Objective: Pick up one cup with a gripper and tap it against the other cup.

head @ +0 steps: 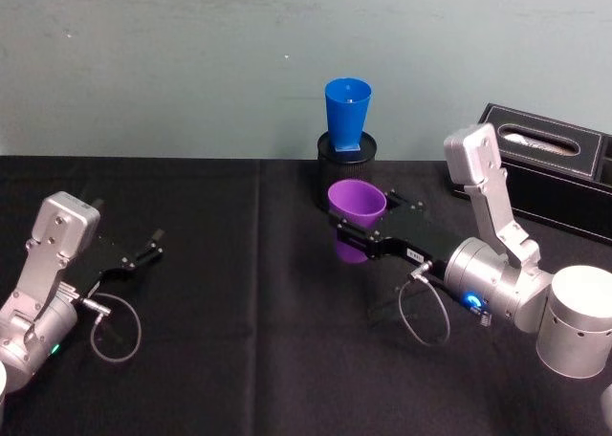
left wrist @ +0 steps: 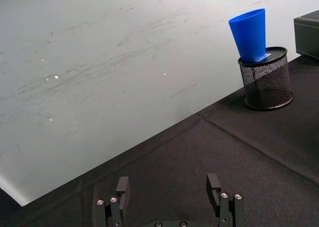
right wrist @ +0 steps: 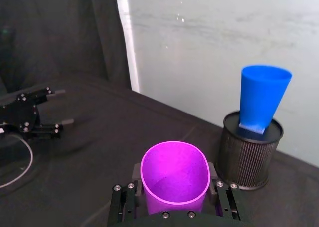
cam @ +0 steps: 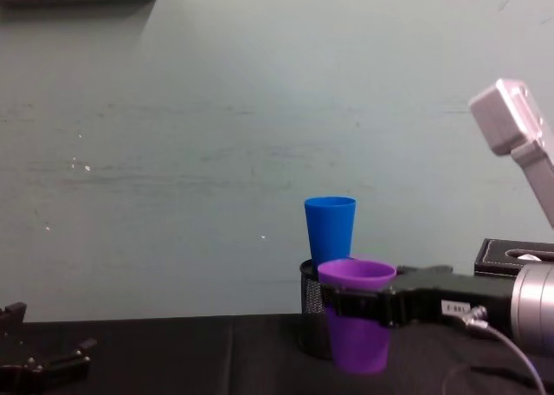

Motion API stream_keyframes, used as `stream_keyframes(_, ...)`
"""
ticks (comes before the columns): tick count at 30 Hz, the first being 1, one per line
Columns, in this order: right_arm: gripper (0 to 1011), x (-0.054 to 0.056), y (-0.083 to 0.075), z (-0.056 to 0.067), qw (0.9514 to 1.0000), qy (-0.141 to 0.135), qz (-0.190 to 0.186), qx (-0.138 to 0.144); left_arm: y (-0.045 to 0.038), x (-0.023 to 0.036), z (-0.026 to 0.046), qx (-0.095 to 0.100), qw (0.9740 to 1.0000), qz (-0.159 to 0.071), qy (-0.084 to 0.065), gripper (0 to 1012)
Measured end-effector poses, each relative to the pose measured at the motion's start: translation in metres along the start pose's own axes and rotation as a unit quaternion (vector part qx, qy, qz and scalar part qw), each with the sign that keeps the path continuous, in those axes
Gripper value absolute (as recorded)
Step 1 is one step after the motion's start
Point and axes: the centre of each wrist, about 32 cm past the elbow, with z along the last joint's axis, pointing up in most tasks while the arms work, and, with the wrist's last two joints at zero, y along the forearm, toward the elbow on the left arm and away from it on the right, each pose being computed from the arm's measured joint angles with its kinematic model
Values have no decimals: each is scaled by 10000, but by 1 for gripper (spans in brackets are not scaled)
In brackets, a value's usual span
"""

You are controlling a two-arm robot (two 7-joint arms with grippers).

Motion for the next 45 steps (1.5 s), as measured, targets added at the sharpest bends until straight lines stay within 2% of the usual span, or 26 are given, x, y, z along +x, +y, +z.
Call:
stream_keyframes(4, 724, -3, 10, -96, 9998, 145, -1, -131, 0, 0, 0, 0, 10000, 0, 0, 1011)
stream_keyframes(8, 724, -10, 12, -159, 9987, 347, 25, -380, 0, 0, 0, 0, 10000, 0, 0, 1011)
stream_keyframes(14, 724, -14, 17, -198, 9968, 411, 122, -674, 0, 0, 0, 0, 10000, 0, 0, 1011)
stream_keyframes(21, 724, -11, 31, -216, 9951, 389, 223, -881, 0, 0, 0, 0, 10000, 0, 0, 1011)
stream_keyframes(28, 724, -7, 37, -223, 9951, 329, 245, -900, 0, 0, 0, 0, 10000, 0, 0, 1011)
stream_keyframes(38, 724, -2, 44, -254, 9968, 104, 318, -730, 0, 0, 0, 0, 10000, 0, 0, 1011)
stream_keyframes(45, 724, -12, 61, -307, 9970, 99, 337, -688, 0, 0, 0, 0, 10000, 0, 0, 1011)
